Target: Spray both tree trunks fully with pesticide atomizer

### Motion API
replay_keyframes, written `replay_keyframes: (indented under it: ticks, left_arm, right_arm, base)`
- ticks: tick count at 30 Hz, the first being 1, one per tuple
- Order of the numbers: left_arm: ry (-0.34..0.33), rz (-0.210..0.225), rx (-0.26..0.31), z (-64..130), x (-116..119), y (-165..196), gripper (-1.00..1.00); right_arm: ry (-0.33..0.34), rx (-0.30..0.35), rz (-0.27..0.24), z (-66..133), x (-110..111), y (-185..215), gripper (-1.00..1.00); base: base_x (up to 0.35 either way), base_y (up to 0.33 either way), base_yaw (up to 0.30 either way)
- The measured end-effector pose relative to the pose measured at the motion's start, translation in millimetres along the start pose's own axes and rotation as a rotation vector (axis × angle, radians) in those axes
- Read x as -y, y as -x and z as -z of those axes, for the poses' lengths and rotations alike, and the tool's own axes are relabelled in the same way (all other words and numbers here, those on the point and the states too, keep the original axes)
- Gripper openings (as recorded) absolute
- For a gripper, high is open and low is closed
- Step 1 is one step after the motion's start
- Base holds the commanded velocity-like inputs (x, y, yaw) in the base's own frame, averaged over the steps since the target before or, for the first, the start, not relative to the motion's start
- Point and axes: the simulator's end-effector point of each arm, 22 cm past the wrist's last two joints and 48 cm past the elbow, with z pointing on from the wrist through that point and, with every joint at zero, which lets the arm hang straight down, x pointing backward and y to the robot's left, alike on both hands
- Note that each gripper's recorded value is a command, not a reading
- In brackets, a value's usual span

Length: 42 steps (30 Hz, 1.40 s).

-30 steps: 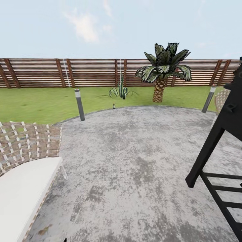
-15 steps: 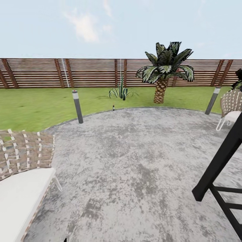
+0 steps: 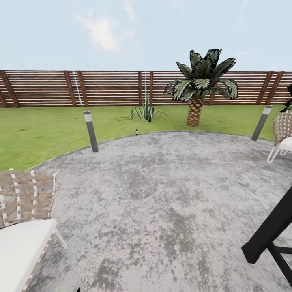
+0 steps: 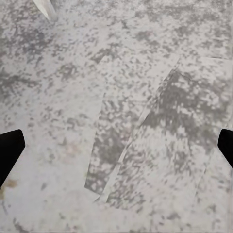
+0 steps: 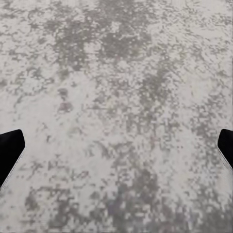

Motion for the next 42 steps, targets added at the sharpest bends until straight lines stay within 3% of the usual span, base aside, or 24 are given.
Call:
replay_keyframes:
  ticks: [42]
  left_arm:
    - [0.000,0.000,0.002,0.0,0.0,0.5,1.00]
  right_arm:
    - [0.000,0.002,0.000,-0.1,0.0,0.7,1.00]
  base:
    - [0.340,0.000,0.000]
